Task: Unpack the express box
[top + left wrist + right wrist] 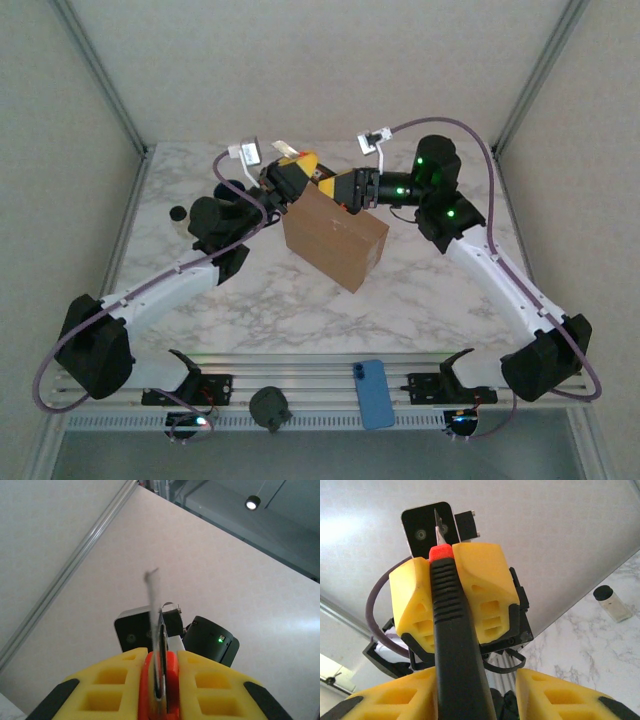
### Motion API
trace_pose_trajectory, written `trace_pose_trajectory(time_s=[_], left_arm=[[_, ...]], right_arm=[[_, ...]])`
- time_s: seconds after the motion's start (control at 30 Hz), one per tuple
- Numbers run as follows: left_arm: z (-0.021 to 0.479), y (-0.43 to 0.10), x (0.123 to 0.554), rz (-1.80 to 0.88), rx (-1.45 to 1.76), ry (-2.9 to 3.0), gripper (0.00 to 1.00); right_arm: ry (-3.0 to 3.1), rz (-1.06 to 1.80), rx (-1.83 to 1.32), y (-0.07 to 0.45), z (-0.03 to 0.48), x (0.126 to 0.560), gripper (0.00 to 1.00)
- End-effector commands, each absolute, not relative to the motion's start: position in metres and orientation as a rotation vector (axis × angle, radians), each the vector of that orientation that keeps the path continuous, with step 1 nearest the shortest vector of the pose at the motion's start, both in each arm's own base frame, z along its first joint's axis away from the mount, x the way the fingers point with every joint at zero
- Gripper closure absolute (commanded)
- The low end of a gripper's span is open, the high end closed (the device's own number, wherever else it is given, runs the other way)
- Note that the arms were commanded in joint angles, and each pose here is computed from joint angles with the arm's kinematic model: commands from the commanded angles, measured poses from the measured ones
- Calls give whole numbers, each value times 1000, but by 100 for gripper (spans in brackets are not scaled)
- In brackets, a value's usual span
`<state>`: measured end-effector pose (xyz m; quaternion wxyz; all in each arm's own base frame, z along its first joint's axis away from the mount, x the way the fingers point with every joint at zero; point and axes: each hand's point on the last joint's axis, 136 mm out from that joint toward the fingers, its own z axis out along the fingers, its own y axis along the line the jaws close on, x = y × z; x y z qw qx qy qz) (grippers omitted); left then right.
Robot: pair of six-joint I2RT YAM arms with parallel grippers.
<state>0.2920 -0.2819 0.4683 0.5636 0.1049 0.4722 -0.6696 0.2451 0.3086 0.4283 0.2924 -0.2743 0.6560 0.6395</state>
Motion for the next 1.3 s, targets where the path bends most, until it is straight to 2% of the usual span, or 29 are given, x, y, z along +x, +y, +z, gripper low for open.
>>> trace_pose_trajectory(time_s=[0.0,0.2,0.4,0.53,0.77,0.87,1.0,1.03,1.13,1.17,1.23,1.27], left_arm=[[476,-293,278,-1623,337,1099,100],[475,-291,278,-1597,335,1115,100],[476,-291,278,-1599,334,1110,100],[477,-291,278,-1598,331,1107,100],[477,-289,279,-1589,325,1104,100],[477,-289,279,-1585,322,1104,100],[477,-289,279,-1584,325,1104,100],[476,-290,279,-1583,329,1104,95],[475,-290,277,-1573,340,1105,44],[474,-290,277,-1566,345,1111,31],[471,-288,279,-1528,345,1138,15],[469,-287,280,-1496,345,1160,11]], right_arm=[[1704,1676,-831,311,440,236,55],[1706,1644,-875,308,441,229,55],[1711,1677,-872,310,437,231,66],[1713,1694,-873,312,435,231,68],[1710,1700,-875,313,434,228,82],[1706,1698,-866,312,434,227,100],[1705,1687,-846,310,435,227,100],[1706,1679,-837,310,436,228,100],[1726,1642,-809,307,436,230,100],[1744,1617,-799,306,435,231,100],[1789,1552,-782,301,434,233,100],[1813,1513,-781,298,433,233,100]])
